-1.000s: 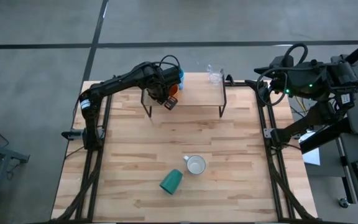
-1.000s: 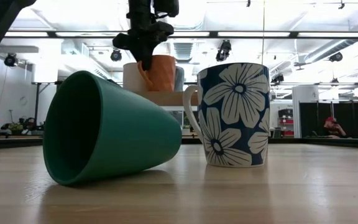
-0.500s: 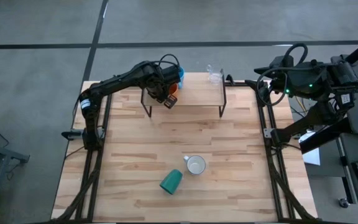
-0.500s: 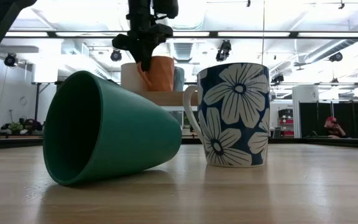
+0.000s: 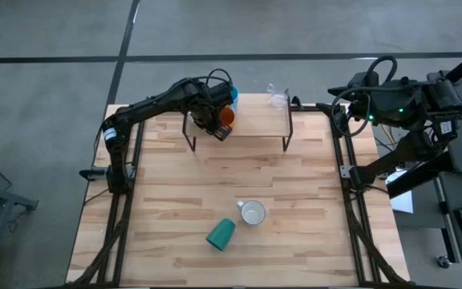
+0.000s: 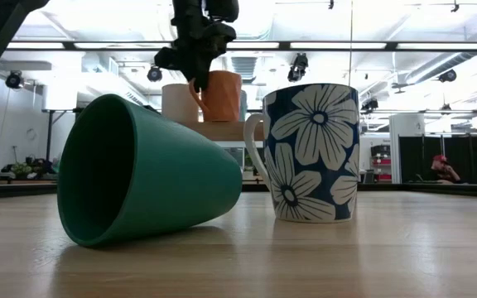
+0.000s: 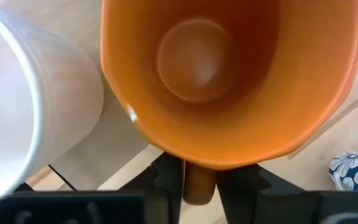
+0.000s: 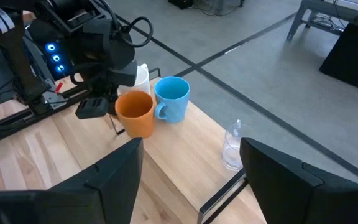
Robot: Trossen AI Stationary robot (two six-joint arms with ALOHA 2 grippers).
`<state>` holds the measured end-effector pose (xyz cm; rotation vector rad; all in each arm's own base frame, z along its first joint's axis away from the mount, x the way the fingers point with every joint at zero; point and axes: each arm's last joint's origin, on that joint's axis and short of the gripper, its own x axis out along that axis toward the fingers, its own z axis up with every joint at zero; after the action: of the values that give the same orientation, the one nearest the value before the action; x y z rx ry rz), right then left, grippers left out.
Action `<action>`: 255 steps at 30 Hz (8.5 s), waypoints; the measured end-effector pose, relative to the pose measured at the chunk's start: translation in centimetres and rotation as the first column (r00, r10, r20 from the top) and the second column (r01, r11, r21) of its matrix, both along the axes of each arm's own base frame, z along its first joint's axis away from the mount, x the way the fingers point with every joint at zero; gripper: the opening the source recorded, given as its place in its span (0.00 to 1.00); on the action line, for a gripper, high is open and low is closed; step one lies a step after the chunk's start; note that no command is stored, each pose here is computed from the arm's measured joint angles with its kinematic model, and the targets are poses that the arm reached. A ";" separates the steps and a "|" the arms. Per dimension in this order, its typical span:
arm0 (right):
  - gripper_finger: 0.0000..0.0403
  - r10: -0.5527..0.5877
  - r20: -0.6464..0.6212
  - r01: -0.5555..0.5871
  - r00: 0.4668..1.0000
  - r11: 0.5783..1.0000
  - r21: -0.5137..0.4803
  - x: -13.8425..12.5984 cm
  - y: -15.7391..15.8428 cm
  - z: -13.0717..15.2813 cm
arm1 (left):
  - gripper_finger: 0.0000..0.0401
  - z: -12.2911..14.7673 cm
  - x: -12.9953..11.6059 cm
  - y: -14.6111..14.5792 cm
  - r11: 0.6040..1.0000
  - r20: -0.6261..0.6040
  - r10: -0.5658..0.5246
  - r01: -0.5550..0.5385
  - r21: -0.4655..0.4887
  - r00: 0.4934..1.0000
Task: Stack small to large cups/mugs on shelf
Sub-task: Put the orange mug on the shelf, then put the dark green cup on the shelf
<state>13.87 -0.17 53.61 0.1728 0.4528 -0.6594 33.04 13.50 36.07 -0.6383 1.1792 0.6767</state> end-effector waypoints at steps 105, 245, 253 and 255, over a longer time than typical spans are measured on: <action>0.65 0.466 -0.533 0.108 0.706 0.673 0.731 29.6 2.8 -25.9 | 0.27 7.6 -14.7 -15.9 0.641 0.101 -0.766 0.745 0.184 0.634; 0.65 0.085 -0.018 -0.068 0.996 0.892 0.447 13.2 14.2 -8.7 | 0.10 -15.5 3.8 -33.3 0.646 0.098 -0.507 0.303 0.700 0.856; 0.65 0.090 -0.038 -0.064 0.995 0.898 0.435 13.1 14.1 -8.8 | 0.10 -15.2 4.4 -32.0 0.640 0.075 -0.513 0.323 0.697 0.855; 0.65 0.094 -0.041 -0.068 0.995 0.900 0.430 13.1 14.1 -8.9 | 0.10 -14.8 4.4 -31.7 0.643 0.079 -0.509 0.318 0.696 0.857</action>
<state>26.96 13.94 44.75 0.5498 0.6586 -0.4758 37.44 -18.22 21.30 0.1669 0.7023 0.5317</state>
